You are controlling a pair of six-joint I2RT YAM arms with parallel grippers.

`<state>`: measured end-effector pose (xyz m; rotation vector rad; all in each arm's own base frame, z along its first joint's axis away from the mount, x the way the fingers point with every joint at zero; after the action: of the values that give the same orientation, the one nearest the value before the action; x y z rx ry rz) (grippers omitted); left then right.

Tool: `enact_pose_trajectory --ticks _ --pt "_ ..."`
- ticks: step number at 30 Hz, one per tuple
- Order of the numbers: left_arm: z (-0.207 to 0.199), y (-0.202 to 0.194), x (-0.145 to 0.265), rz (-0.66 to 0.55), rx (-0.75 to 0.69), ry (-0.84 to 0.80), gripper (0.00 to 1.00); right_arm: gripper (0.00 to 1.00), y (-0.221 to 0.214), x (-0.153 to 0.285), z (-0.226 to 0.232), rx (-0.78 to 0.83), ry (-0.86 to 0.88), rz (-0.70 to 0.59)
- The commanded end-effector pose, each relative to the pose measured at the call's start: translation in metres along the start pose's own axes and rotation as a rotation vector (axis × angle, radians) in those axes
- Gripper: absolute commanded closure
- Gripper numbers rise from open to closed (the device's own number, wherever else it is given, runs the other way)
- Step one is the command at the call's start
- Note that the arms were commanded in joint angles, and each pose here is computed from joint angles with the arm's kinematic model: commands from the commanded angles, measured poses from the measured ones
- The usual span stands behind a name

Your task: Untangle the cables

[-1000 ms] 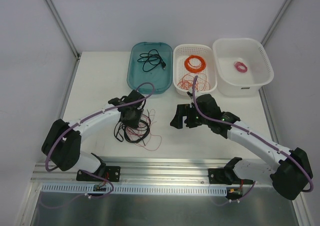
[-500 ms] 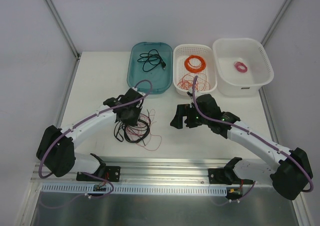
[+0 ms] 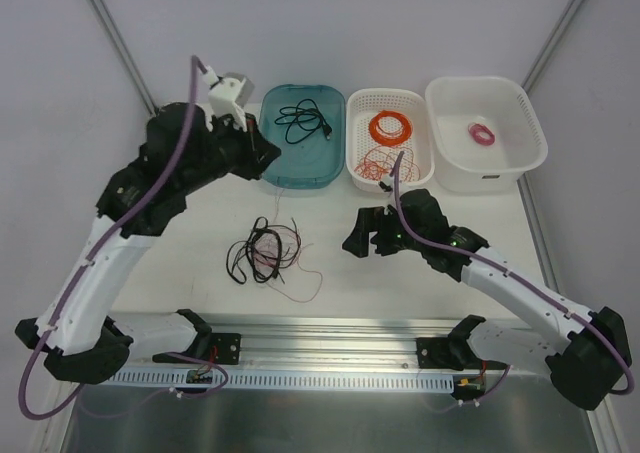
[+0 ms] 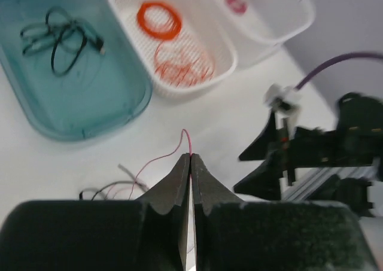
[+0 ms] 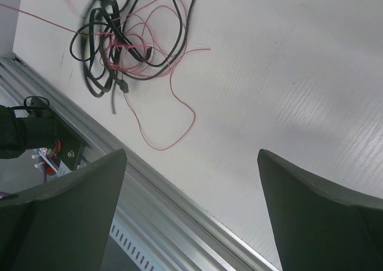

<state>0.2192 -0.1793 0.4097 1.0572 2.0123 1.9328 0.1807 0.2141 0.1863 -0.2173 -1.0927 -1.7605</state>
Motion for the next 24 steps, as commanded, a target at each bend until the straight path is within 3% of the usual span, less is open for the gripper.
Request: enact_pose_trajectory --ticks 1,6,11,17,24 --pt "-0.025 0.062 0.053 -0.198 -0.017 -0.150 1.00 0.04 0.008 0.008 0.007 0.038 0.044 -0.063" --pt "-0.058 0.107 0.082 -0.297 -0.001 -0.366 1.00 0.04 0.012 0.017 0.012 0.077 0.080 -0.100" --pt "-0.073 0.119 0.080 -0.295 0.018 -0.458 1.00 0.04 0.019 0.030 0.022 0.123 0.133 -0.157" --pt "-0.060 0.083 0.031 -0.157 0.087 -0.353 1.00 0.04 0.028 0.050 0.043 0.178 0.259 -0.226" --pt "-0.060 0.007 -0.043 0.061 0.172 -0.294 1.00 0.04 0.026 0.064 0.036 0.219 0.213 -0.263"
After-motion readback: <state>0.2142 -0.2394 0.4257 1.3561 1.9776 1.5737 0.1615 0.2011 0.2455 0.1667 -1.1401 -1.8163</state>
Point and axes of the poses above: each gripper's point midway between its finger pads, its own x axis back along the fingers, its own z axis along the line the jaws close on, y = z × x, the point moved 5 cm from there along x, back along the fingers, and after that the axes turned 7 degrees about -x, right-handed, at the moved point
